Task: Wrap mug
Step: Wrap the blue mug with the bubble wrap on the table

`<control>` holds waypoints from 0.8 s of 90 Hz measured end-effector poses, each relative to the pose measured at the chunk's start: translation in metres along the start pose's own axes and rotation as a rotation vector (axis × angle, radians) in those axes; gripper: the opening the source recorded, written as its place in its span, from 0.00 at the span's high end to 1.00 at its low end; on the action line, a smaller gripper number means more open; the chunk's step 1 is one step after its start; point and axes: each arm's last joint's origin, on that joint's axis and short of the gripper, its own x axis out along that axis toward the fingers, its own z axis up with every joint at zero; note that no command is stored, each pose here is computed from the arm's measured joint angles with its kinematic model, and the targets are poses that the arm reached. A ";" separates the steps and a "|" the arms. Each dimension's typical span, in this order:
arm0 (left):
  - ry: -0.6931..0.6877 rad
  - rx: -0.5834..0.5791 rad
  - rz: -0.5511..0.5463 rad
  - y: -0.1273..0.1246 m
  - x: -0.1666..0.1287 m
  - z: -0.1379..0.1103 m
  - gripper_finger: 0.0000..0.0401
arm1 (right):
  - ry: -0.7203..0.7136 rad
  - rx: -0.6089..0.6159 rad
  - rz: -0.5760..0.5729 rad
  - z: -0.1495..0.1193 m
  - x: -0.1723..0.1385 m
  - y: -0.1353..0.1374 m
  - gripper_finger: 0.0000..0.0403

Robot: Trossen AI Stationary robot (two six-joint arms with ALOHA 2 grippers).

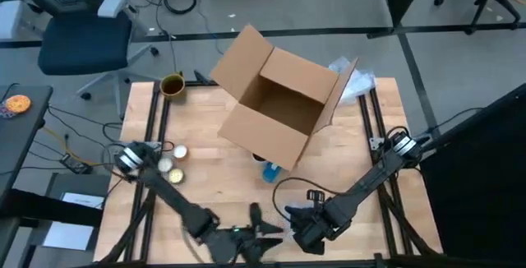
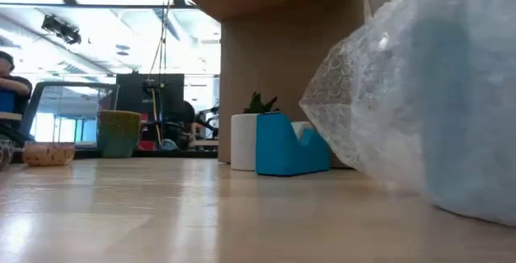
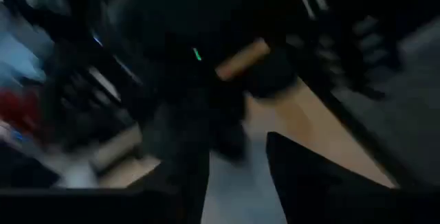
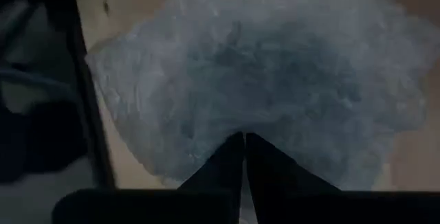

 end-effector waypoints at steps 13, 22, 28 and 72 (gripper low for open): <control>0.197 -0.140 -0.125 -0.005 -0.006 -0.024 0.67 | 0.012 -0.050 0.003 0.000 0.020 -0.010 1.00; 0.237 -0.246 -0.185 -0.015 -0.002 -0.041 0.67 | -0.016 -0.067 0.064 0.002 0.035 -0.013 1.00; 0.256 -0.270 -0.196 -0.024 0.006 -0.060 0.67 | -0.018 -0.082 0.100 0.004 0.040 -0.014 1.00; -0.101 -0.402 -0.064 0.003 0.063 -0.072 0.67 | 0.012 -0.103 0.108 0.016 0.025 -0.019 1.00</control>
